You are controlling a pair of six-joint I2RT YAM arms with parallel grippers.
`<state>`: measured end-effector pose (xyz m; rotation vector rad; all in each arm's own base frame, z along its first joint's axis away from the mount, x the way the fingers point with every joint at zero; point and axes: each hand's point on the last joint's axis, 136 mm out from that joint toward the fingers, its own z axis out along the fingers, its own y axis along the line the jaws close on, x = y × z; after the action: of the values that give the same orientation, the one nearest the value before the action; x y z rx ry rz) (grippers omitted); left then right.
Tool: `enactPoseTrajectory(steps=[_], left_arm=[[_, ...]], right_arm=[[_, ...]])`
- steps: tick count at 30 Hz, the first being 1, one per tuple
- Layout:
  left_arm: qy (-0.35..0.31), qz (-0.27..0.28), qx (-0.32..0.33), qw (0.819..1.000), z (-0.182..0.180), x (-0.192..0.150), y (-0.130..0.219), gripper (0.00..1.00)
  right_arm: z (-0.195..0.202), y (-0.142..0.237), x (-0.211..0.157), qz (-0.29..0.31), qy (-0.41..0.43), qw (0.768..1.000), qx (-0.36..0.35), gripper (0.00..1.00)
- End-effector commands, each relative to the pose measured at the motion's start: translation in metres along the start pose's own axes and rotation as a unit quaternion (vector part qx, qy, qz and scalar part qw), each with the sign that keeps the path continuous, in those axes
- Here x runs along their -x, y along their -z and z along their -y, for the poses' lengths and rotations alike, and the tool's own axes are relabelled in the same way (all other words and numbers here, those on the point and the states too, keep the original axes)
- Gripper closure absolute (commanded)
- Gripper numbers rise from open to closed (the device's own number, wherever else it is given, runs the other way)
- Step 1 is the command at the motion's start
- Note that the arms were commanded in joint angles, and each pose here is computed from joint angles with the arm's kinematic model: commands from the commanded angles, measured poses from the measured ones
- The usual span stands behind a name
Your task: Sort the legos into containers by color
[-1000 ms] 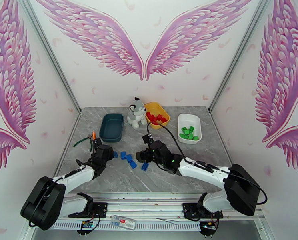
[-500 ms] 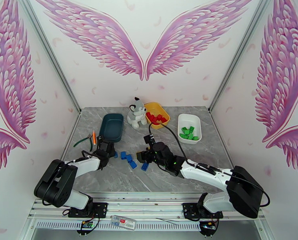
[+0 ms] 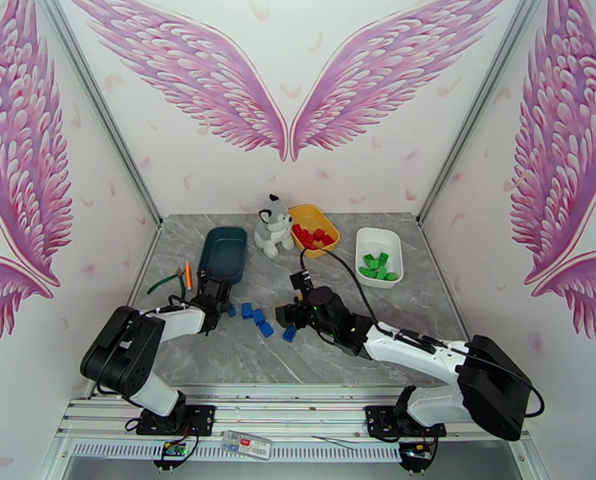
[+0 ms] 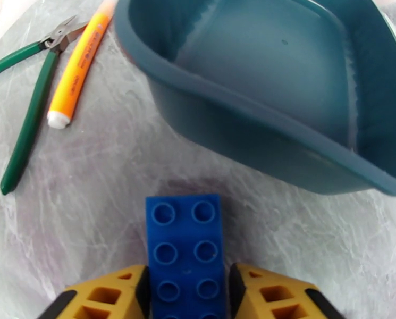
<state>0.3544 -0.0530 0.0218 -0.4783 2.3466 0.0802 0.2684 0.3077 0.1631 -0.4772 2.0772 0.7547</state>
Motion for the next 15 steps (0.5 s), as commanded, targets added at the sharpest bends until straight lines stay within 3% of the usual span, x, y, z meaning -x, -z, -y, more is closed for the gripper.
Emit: enactPoseTrajectory(steps=[1,8,15], left_arm=[[-0.005,-0.012,-0.004,1.000,0.001,-0.005,-0.001,0.61],[-0.003,0.000,-0.021,1.000,0.005,-0.004,0.016,0.67],[-0.010,0.044,-0.051,0.998,0.015,0.011,0.067,0.69]], right_arm=[[0.000,0.013,0.007,0.019,-0.005,1.000,-0.003,0.25],[0.004,0.029,0.009,0.034,-0.003,0.999,-0.010,0.25],[0.001,0.022,0.006,0.021,0.003,1.000,-0.003,0.25]])
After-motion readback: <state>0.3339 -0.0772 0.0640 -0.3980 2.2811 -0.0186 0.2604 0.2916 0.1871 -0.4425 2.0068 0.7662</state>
